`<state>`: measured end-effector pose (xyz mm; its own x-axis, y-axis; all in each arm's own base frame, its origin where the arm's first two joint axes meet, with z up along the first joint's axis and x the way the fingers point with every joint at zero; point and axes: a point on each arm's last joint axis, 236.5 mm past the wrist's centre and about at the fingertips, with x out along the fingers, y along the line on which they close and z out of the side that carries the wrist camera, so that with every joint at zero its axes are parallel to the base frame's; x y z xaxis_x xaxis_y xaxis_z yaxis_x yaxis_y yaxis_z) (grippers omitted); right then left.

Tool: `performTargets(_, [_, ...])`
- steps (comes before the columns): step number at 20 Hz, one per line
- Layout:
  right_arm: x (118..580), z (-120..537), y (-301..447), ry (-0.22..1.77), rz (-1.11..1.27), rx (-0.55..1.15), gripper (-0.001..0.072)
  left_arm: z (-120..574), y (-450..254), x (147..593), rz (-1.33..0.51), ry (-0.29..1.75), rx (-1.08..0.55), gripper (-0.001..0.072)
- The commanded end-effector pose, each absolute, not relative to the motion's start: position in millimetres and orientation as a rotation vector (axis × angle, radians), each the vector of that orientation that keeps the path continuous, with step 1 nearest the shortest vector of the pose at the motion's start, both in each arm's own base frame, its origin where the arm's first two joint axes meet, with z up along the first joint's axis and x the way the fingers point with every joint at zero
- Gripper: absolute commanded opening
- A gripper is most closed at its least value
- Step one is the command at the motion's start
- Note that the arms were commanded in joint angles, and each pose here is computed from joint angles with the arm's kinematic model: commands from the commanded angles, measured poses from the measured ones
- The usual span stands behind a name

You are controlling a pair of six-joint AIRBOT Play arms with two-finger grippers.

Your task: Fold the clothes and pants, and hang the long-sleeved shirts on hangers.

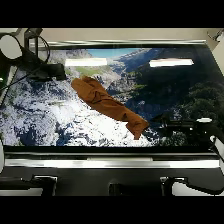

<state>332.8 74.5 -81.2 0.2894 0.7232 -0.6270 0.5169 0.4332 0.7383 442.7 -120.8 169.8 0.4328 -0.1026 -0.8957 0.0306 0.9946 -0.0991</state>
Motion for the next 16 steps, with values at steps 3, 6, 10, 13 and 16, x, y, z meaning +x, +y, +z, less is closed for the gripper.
performTargets(3, [348.9,-100.1,91.0,1.336,0.116,1.18,0.0655,169.4,-111.7,445.3,-0.066,1.12,-0.081,0.0614])
performTargets(6, [353.6,-101.3,88.3,1.322,0.076,1.21,0.065,168.9,-111.2,445.6,-0.064,1.121,-0.081,0.0614])
performTargets(10, [353.3,-97.6,92.5,1.329,0.083,1.243,0.0499,162.8,-111.7,447.7,-0.062,1.134,-0.079,0.0614])
performTargets(13, [347.8,-94.2,98.6,1.358,0.103,1.261,0.0473,154.0,-111.3,450.3,-0.055,1.153,-0.078,0.0614])
performTargets(16, [344.1,-92.3,102.0,1.377,0.116,1.27,0.0473,146.9,-104.5,453.6,-0.034,1.167,-0.092,0.0615])
